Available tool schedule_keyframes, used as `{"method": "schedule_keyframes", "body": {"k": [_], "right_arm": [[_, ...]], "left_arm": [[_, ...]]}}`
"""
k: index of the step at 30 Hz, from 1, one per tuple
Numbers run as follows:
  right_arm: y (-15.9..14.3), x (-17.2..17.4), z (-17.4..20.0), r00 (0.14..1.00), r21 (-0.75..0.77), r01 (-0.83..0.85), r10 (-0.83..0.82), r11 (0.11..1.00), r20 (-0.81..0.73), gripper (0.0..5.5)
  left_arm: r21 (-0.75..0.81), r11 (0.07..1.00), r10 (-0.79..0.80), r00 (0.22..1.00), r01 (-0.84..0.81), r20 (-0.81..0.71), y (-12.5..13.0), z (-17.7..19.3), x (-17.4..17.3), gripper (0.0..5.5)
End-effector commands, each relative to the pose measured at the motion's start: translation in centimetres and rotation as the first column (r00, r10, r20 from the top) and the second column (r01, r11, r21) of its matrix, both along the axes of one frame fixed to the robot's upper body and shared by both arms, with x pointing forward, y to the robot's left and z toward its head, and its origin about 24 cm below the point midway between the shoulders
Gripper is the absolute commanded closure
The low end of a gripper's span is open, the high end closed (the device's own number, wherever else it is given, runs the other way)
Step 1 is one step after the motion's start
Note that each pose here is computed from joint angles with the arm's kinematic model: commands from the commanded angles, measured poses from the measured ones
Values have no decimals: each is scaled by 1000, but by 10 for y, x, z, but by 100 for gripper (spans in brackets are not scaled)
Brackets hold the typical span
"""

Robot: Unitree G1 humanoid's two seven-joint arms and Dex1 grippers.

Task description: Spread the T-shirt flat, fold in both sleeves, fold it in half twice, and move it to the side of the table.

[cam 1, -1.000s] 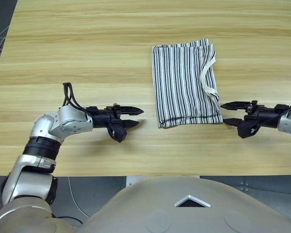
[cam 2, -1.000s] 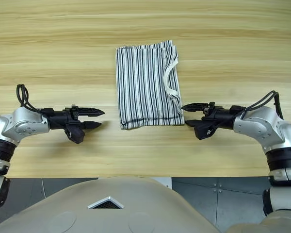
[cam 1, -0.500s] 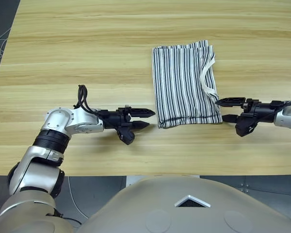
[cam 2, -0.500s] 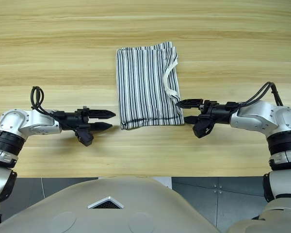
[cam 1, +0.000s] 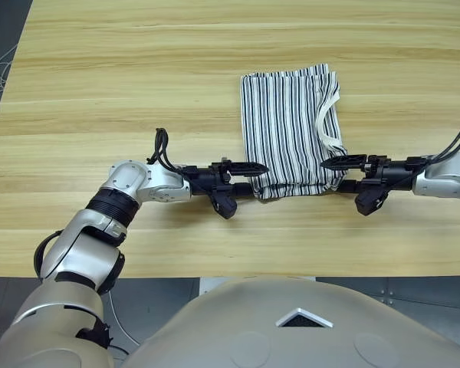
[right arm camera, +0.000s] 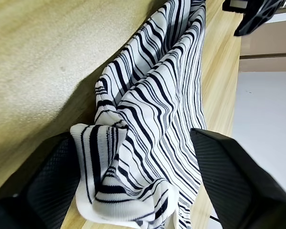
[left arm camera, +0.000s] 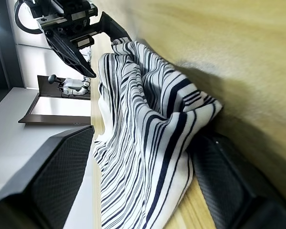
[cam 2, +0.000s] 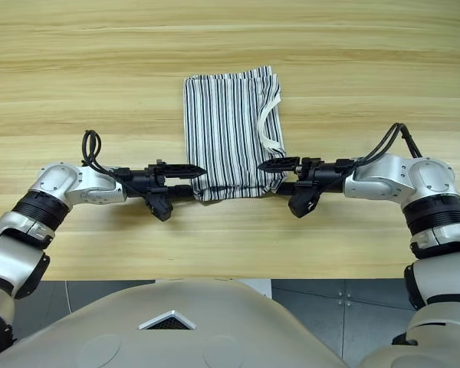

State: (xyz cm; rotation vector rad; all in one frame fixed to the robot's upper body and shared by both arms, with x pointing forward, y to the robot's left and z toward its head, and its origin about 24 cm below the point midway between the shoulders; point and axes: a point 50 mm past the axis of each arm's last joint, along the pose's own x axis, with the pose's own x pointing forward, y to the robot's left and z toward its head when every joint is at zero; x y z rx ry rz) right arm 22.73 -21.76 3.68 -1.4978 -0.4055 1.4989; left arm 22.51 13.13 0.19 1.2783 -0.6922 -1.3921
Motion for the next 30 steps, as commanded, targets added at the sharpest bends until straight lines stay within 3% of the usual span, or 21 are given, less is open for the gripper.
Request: {"method": "schedule_keyframes", "body": {"k": [1, 3, 12, 19, 26, 30], "right_arm": [[-7, -13, -30, 997, -167, 4, -17, 986, -78, 162], [-9, -13, -31, 996, -179, 12, -28, 984, -88, 190], [-11, -14, -35, 992, -191, 17, -40, 981, -118, 398], [-3, -10, -32, 993, -173, -1, -19, 985, -118, 532], [11, 3, -21, 996, -152, -29, 15, 988, -93, 540], [13, 5, -19, 996, -153, -31, 17, 988, -88, 540]], "left_arm": [[158, 987, 13, 999, -5, -45, 13, -22, -7, 190], [169, 986, 11, 999, -2, -52, 15, -24, -7, 204], [202, 979, 12, 997, 3, -74, 16, -28, -6, 374], [176, 984, -2, 996, 17, -85, 14, -22, -2, 454], [218, 974, -30, 991, 59, -132, 13, -23, -2, 538], [243, 968, -18, 988, 55, -155, 17, -26, -4, 540]]}}
